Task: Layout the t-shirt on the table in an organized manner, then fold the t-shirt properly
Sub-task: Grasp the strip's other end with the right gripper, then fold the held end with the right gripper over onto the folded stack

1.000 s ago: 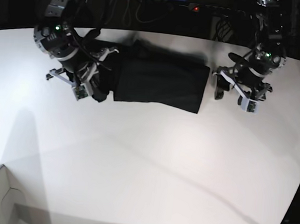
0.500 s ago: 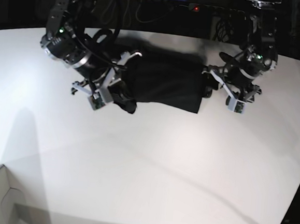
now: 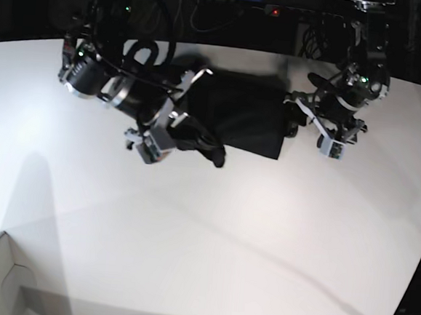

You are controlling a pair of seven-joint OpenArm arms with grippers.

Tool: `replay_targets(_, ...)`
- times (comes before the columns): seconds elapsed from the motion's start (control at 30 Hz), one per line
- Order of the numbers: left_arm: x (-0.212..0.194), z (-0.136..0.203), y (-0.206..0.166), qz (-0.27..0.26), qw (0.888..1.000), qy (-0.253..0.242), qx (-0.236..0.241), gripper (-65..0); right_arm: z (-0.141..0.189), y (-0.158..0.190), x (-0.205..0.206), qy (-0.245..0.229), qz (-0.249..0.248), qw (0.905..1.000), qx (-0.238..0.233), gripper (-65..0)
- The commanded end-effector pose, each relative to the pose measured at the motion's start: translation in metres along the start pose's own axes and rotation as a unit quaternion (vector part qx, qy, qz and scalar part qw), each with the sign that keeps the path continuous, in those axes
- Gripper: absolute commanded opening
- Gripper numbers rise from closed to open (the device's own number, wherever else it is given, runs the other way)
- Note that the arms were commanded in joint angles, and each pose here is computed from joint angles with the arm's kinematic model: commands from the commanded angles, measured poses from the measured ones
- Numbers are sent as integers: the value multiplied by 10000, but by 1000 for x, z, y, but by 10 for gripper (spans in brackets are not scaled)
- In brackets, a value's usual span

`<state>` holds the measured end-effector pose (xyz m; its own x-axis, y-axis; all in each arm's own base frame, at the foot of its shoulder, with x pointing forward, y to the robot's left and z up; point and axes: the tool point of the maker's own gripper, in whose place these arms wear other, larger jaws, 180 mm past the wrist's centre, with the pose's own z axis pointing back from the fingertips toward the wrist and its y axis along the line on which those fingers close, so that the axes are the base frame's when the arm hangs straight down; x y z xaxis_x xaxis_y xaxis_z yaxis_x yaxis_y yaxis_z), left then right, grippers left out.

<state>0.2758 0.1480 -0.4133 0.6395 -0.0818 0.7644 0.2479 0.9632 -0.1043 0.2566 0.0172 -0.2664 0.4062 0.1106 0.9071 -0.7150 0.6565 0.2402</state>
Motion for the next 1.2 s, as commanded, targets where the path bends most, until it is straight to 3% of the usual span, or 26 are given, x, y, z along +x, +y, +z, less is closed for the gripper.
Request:
replay_targets(0.0,15,3,1,-20,9997,-260,-9,-206,-1,5,18,-322,35,9994,100,-650)
replay_targets(0.33,12,3,-2,-11,9997,-231,-56,-206,-32,-1,21,-207,37,9989,417,-650)
replay_targets(0.57,11,4,-2,-9,9997,-224,-57,-206,-59,20,22,-57,174,9955,930,-650)
replay_targets(0.73,11,4,-2,-9,9997,-224,-57,-206,-78,30,30,-298,62,9920,1222,-650)
replay_targets(1.03,11,4,0,-36,9998,-211,-32,-206,-79,-7,52,-582,-60,9947,841,-650)
replay_targets(1.17,11,4,0,-49,9998,-206,-26,-206,-80,-4,55,-617,-73,9943,871,-650)
